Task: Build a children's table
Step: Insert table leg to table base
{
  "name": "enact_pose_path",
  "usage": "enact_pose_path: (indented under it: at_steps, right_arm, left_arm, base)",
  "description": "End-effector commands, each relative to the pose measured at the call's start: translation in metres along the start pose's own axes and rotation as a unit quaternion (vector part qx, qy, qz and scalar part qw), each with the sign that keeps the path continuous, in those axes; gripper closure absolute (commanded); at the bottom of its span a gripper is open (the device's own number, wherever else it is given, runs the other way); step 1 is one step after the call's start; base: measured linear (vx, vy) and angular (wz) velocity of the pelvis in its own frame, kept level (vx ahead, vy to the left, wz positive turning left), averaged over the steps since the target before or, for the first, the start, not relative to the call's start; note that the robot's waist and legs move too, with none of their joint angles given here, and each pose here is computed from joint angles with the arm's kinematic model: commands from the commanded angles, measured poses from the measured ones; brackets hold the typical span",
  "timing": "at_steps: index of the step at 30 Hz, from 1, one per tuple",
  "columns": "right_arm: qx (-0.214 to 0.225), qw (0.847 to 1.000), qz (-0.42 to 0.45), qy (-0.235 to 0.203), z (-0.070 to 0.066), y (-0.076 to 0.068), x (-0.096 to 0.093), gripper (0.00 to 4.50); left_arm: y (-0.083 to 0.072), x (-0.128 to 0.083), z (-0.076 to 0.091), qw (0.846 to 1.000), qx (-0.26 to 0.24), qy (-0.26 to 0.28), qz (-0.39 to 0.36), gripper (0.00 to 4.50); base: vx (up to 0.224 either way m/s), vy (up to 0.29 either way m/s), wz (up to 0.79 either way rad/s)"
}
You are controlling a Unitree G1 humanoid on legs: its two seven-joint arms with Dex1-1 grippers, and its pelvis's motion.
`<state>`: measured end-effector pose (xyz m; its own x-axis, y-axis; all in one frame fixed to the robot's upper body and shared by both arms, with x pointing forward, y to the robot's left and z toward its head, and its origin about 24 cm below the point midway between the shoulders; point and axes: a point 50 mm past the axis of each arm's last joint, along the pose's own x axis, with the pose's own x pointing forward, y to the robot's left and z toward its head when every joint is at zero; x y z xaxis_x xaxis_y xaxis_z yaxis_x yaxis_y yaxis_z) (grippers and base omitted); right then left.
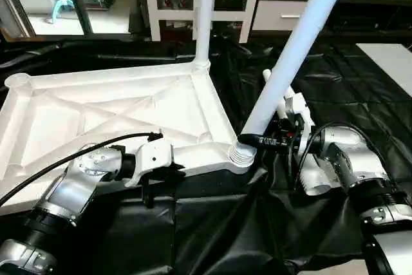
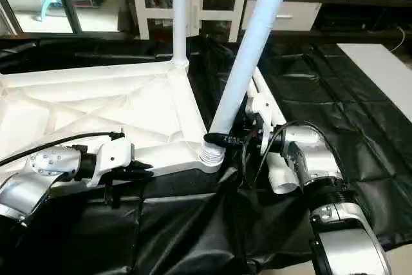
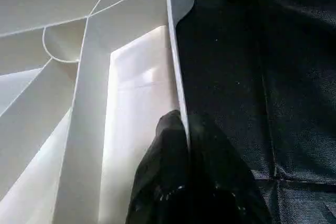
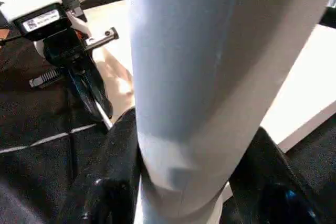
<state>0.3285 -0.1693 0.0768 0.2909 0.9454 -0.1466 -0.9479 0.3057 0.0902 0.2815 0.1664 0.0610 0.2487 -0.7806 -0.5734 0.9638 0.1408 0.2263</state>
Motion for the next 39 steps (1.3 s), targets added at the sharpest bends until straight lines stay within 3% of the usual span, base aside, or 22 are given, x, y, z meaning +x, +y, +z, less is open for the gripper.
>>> enact_pose_path:
  at_steps: [1, 9, 12, 19, 23, 34, 39]
  right_arm:
    - [0.024, 0.995, -0.010, 0.099, -0.035, 0.004, -0.017, 2.66]
    - [0.027, 0.982, 0.041, 0.182, -0.059, 0.015, -0.024, 2.66]
    - [0.028, 0.980, 0.034, 0.194, -0.063, 0.015, -0.026, 2.66]
    - [0.100, 0.977, -0.098, 0.160, -0.065, -0.001, -0.025, 2.66]
    - [0.137, 0.969, -0.113, 0.173, -0.070, -0.002, -0.027, 2.66]
    - [0.128, 0.968, -0.089, 0.199, -0.074, 0.002, -0.027, 2.66]
    - [0.123, 0.972, -0.073, 0.184, -0.071, 0.003, -0.024, 2.66]
  left_arm:
    - [-0.021, 0.012, -0.010, 0.997, -0.013, 0.011, -0.070, 4.50]
    - [-0.020, 0.012, -0.010, 0.997, -0.016, 0.012, -0.073, 4.50]
    - [-0.020, 0.012, -0.011, 0.997, -0.016, 0.013, -0.074, 4.50]
    - [-0.020, 0.011, -0.010, 0.997, -0.016, 0.015, -0.072, 4.50]
    - [-0.018, 0.012, -0.010, 0.997, -0.016, 0.016, -0.071, 4.50]
    - [-0.018, 0.012, -0.010, 0.997, -0.018, 0.016, -0.074, 4.50]
    - [-0.019, 0.011, -0.011, 0.997, -0.019, 0.017, -0.076, 4.50]
  base:
    - [0.000, 0.000, 0.00]
    - [0.000, 0.000, 0.00]
    - [0.000, 0.000, 0.00]
    - [0.000, 0.000, 0.00]
    - [0.000, 0.000, 0.00]
    - [0.000, 0.000, 0.00]
    - [0.000, 0.000, 0.00]
